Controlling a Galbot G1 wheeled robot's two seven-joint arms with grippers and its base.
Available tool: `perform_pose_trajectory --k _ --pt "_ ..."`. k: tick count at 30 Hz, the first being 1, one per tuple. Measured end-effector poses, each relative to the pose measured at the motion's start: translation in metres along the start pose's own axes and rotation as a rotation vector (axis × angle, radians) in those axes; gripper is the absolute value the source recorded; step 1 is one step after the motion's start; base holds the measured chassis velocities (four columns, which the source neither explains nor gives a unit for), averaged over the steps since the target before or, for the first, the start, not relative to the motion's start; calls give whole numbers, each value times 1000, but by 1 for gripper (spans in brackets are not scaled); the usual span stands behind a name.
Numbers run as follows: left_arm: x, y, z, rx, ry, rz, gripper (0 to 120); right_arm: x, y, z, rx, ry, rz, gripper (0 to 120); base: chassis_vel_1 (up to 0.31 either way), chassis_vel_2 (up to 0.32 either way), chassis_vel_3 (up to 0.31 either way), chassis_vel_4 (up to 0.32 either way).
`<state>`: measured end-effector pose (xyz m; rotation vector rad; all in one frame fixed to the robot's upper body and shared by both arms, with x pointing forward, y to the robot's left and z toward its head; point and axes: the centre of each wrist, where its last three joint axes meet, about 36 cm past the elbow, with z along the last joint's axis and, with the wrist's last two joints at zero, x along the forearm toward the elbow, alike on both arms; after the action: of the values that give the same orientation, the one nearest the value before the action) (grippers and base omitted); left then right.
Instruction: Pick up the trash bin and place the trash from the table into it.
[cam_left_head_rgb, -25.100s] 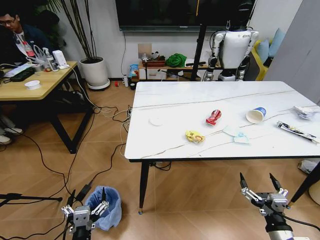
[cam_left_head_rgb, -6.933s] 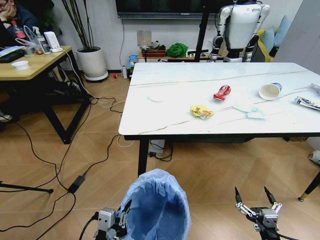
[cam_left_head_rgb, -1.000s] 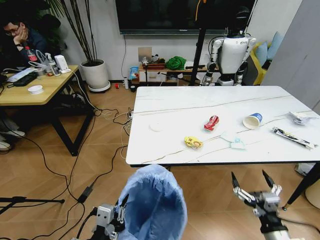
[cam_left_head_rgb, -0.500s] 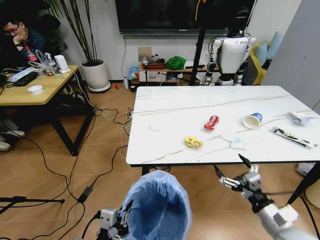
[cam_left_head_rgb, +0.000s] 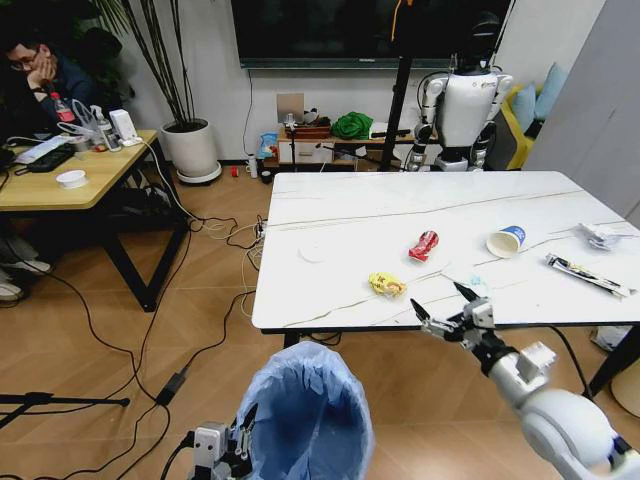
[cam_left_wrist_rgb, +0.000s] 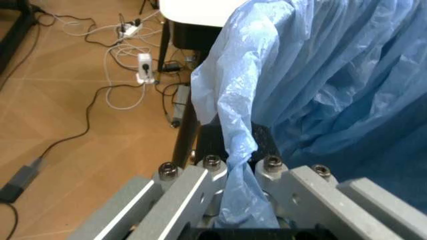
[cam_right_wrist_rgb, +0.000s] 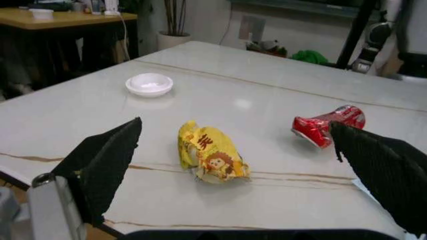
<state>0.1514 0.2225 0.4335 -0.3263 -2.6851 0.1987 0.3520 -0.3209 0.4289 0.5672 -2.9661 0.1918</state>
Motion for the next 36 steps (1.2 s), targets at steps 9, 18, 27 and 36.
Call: perform_pose_trajectory --k 9,18,27,36 --pt "4 0 1 1 -13 -51 0 -50 10 27 -10 38 -83 100 0 0 0 0" --pt "6 4 -2 5 -24 -73 0 -84 19 27 -21 27 -124 100 0 0 0 0" --pt "7 7 -5 7 -30 -80 0 -98 15 38 -19 42 -126 100 0 0 0 0" --pt "9 7 -6 8 -31 -85 0 -100 5 50 -18 57 -105 95 0 0 0 0"
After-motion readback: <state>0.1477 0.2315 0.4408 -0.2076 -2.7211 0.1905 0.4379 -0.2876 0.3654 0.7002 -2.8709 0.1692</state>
